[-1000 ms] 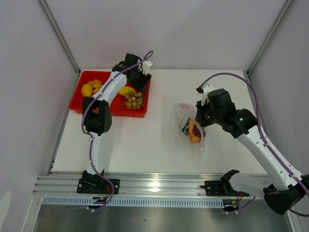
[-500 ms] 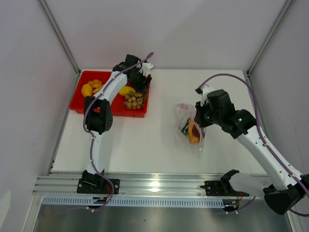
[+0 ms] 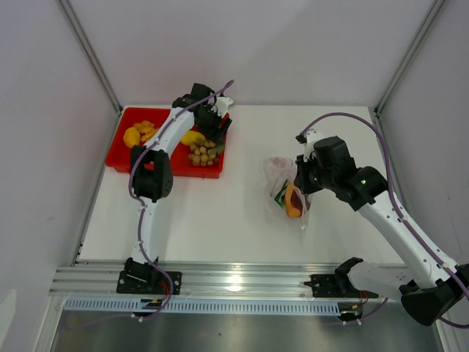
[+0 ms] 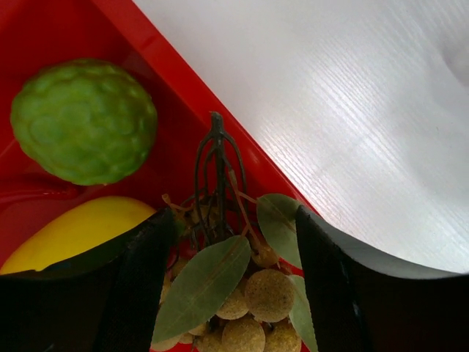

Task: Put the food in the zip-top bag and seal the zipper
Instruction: Pick up the fake fruit from the bin.

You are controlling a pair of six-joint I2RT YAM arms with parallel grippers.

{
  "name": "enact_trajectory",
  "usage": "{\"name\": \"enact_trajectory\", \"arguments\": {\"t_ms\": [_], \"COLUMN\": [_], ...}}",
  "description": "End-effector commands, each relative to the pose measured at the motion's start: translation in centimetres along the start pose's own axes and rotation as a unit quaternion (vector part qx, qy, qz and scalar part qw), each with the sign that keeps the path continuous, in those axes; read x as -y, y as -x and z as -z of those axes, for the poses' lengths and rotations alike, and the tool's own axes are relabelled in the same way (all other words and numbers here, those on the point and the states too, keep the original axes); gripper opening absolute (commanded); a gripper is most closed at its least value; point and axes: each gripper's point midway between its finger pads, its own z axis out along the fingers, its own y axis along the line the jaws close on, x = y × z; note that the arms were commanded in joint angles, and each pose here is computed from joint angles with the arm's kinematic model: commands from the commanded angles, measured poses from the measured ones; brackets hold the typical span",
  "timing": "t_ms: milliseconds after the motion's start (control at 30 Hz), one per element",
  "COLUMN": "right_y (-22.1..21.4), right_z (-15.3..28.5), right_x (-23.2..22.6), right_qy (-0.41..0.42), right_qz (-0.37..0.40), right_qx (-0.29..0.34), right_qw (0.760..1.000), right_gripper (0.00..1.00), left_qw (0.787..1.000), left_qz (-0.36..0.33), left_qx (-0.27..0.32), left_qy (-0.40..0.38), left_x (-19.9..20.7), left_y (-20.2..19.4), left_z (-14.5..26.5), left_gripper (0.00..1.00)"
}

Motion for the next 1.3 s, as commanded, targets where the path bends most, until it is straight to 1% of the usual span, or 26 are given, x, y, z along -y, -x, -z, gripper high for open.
{"name": "enact_trajectory", "arguments": {"t_ms": [0, 33, 100, 133, 200, 233, 300, 400, 533, 700, 800, 867, 900, 933, 1000, 1033, 1100, 1133, 1200, 1267], "right_y": [1.3, 1.2, 1.2, 1.1, 1.1, 1.1, 1.1, 1.1, 1.3, 1.3, 1.4, 1.4, 1.4, 1.2, 1.2, 1.2, 1.3, 1.2, 1.1, 0.9], "right_z": [0.5, 0.4, 0.4, 0.3, 0.2, 0.2, 0.0, -0.1, -0.1, -0.1, -0.1, -0.2, -0.2, -0.3, -0.4, -0.3, -0.3, -0.4, -0.5, -0.7], "right_x": [-0.3, -0.4, -0.4, -0.4, -0.4, -0.4, -0.5, -0.4, -0.5, -0.4, -0.6, -0.7, -0.7, -0.6, -0.6, -0.7, -0.6, -0.6, -0.4, -0.2], "right_qy": [0.009, 0.010, 0.011, 0.010, 0.010, 0.012, 0.013, 0.013, 0.012, 0.012, 0.015, 0.016, 0.017, 0.015, 0.016, 0.016, 0.016, 0.015, 0.010, 0.003], "right_qz": [-0.002, -0.001, -0.001, -0.001, -0.002, -0.001, -0.002, -0.001, -0.002, -0.003, -0.004, -0.005, -0.005, -0.007, -0.008, -0.008, -0.009, -0.009, -0.009, -0.012], "right_qx": [0.029, 0.027, 0.027, 0.025, 0.024, 0.026, 0.024, 0.024, 0.025, 0.024, 0.023, 0.024, 0.022, 0.019, 0.018, 0.018, 0.021, 0.020, 0.018, 0.012], "right_qw": [1.000, 1.000, 1.000, 1.000, 1.000, 1.000, 1.000, 1.000, 1.000, 1.000, 1.000, 1.000, 1.000, 1.000, 1.000, 1.000, 1.000, 1.000, 1.000, 1.000], "right_gripper": [0.00, 0.00, 0.00, 0.00, 0.00, 0.00, 0.00, 0.00, 0.00, 0.00, 0.00, 0.00, 0.00, 0.00, 0.00, 0.00, 0.00, 0.00, 0.00, 0.00], "left_qw": [1.000, 1.000, 1.000, 1.000, 1.000, 1.000, 1.000, 1.000, 0.999, 0.998, 0.998, 0.998, 0.998, 0.998, 0.998, 0.997, 0.998, 0.997, 0.998, 0.997], "left_qz": [0.003, 0.004, 0.006, 0.008, 0.009, 0.007, 0.007, 0.007, 0.012, 0.017, 0.021, 0.025, 0.026, 0.028, 0.030, 0.033, 0.037, 0.041, 0.048, 0.057], "left_qx": [-0.019, -0.024, -0.022, -0.022, -0.018, -0.016, -0.015, -0.024, -0.042, -0.057, -0.064, -0.062, -0.063, -0.063, -0.063, -0.063, -0.059, -0.060, -0.048, -0.037], "left_qy": [0.000, 0.002, 0.006, 0.006, 0.010, 0.012, 0.012, 0.012, 0.003, -0.006, -0.003, -0.004, -0.003, -0.001, -0.001, 0.000, 0.007, 0.010, 0.020, 0.028], "left_x": [-0.6, -0.8, -1.1, -1.3, -1.7, -1.8, -2.0, -2.1, -1.8, -1.7, -1.8, -1.7, -1.8, -1.8, -1.8, -1.8, -1.9, -2.0, -2.1, -2.0], "left_y": [-1.0, -1.4, -1.5, -1.6, -1.5, -1.4, -1.5, -2.0, -3.2, -4.2, -4.6, -4.5, -4.5, -4.6, -4.5, -4.5, -4.2, -4.3, -3.6, -2.9], "left_z": [-0.3, -0.5, -0.5, -0.5, -0.3, -0.2, -0.2, -0.7, -1.5, -2.4, -2.6, -2.7, -2.7, -2.8, -2.7, -2.6, -2.3, -2.2, -1.5, -0.5], "left_gripper": [0.69, 0.65, 0.62, 0.58, 0.55, 0.51, 0.49, 0.49, 0.57, 0.58, 0.50, 0.41, 0.41, 0.33, 0.27, 0.22, 0.16, 0.08, 0.01, 0.01]}}
